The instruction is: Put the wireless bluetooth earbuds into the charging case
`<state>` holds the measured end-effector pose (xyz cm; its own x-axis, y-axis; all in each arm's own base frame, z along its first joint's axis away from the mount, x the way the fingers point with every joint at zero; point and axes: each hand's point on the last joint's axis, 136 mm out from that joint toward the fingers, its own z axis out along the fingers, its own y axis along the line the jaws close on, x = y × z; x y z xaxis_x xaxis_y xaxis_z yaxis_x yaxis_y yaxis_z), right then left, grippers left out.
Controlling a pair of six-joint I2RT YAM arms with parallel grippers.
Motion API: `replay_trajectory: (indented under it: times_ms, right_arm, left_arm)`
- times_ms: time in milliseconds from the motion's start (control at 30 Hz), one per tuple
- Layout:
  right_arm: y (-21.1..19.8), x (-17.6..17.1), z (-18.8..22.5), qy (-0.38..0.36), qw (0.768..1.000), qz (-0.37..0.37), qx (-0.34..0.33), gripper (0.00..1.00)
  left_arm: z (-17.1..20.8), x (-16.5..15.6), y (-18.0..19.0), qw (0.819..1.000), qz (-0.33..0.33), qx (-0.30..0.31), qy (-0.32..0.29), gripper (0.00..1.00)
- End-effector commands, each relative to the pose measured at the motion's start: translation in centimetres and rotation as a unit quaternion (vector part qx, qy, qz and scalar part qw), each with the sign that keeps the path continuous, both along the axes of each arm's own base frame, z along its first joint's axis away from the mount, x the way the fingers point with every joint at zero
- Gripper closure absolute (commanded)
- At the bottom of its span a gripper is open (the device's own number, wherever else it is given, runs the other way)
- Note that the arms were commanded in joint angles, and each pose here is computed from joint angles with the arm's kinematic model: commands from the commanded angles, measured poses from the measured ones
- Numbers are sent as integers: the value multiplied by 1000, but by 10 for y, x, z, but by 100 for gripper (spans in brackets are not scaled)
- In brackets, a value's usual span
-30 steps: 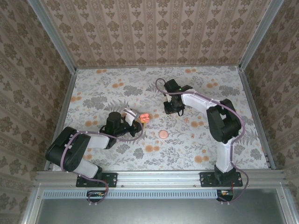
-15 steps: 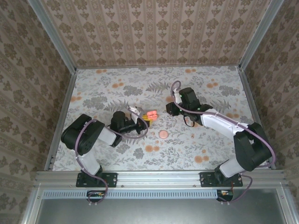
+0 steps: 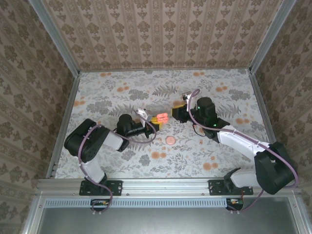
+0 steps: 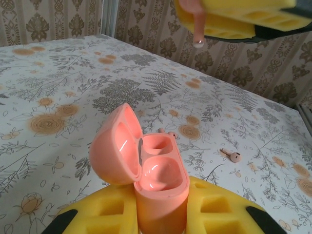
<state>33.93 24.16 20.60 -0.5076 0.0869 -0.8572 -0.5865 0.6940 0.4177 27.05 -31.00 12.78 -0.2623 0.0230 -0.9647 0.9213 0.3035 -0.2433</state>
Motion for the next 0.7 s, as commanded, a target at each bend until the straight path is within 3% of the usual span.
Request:
replay_trajectory:
  times_ms: [0,667]
  right_arm:
    - [13,-10,29,-37,998,35,45,76]
    - [60,-11,22,-31,994,91,48,76]
  left_arm:
    - [35,-3,-6,999,-15,-36,-38,84]
    - [54,-5,-6,997,-19,-52,-49,84]
